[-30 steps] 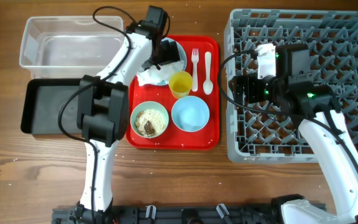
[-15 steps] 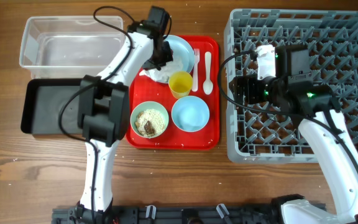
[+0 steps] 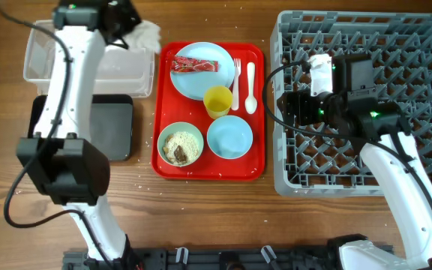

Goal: Sort waste into correct bins and load items into the dishwasher rack
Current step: 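Move the left gripper back to the plate and grasp the red wrapper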

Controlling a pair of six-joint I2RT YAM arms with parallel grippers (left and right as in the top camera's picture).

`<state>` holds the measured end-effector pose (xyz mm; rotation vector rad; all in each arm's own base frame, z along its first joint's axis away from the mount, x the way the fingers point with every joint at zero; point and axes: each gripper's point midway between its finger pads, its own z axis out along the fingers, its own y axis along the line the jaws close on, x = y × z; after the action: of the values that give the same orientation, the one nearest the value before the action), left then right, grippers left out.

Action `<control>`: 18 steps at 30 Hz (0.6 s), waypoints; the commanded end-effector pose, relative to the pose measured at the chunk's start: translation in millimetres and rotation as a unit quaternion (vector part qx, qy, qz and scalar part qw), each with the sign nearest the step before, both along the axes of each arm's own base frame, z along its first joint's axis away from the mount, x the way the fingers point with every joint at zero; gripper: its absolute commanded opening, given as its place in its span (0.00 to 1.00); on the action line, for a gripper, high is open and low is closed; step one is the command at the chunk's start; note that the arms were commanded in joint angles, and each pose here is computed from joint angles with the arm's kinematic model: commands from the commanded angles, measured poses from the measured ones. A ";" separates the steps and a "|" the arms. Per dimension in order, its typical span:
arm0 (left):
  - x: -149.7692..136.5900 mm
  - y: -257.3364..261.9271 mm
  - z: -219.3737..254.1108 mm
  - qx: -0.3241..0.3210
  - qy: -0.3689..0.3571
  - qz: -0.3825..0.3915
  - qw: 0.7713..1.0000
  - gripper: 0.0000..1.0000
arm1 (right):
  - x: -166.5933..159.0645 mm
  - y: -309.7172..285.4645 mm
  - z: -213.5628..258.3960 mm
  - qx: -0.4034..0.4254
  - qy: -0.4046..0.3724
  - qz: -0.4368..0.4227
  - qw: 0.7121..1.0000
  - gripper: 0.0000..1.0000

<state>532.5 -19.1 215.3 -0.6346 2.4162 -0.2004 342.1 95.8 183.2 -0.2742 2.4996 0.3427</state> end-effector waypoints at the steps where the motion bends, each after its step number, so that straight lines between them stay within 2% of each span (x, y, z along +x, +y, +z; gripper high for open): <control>1: 14.2 50.5 -39.2 0.025 0.021 0.054 0.998 0.10 | 4.8 3.4 5.6 0.011 -0.004 0.001 1.000 0.93; 2: 18.0 56.0 -45.9 0.024 0.022 0.059 0.998 0.18 | 4.9 3.4 5.2 0.010 -0.004 0.002 1.000 0.93; 3: 23.1 62.8 -56.8 0.024 0.024 0.065 0.997 0.36 | 4.8 3.4 4.1 0.010 -0.002 0.002 1.000 0.93; 4: 27.4 68.9 -70.3 0.024 0.030 0.070 0.997 0.76 | 4.8 3.3 4.0 0.010 -0.001 0.002 1.000 0.93; 5: 27.5 70.6 -74.5 0.024 0.034 0.071 0.997 0.93 | 4.9 3.4 4.0 0.010 -0.001 0.002 1.000 0.93; 6: 26.9 69.7 -75.9 0.023 0.037 0.069 0.997 1.00 | 4.9 3.4 4.1 0.010 -0.002 0.002 1.000 0.93; 7: 27.0 68.9 -75.2 0.024 0.036 0.064 0.997 1.00 | 5.0 3.4 3.8 0.010 -0.001 0.002 1.000 0.93; 9: 29.1 42.8 -52.2 0.014 0.013 -0.014 1.000 1.00 | 5.2 3.4 4.0 0.010 -0.002 0.002 1.000 0.93; 13: 16.7 -3.0 -1.4 0.022 -0.026 -0.056 0.998 1.00 | 6.5 3.6 5.0 0.010 -0.005 0.002 1.000 0.93; 16: 7.9 -41.5 -7.4 0.025 -0.010 -0.084 0.996 1.00 | 6.6 3.6 5.0 0.010 -0.006 0.002 1.000 0.93; 18: 4.3 -52.5 -22.4 0.060 0.009 -0.079 0.995 1.00 | 6.4 3.7 4.9 0.011 -0.005 0.002 1.000 0.93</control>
<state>540.4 -65.0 199.4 -0.4167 2.4633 -0.2125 344.1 96.2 182.4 -0.2743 2.4973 0.3427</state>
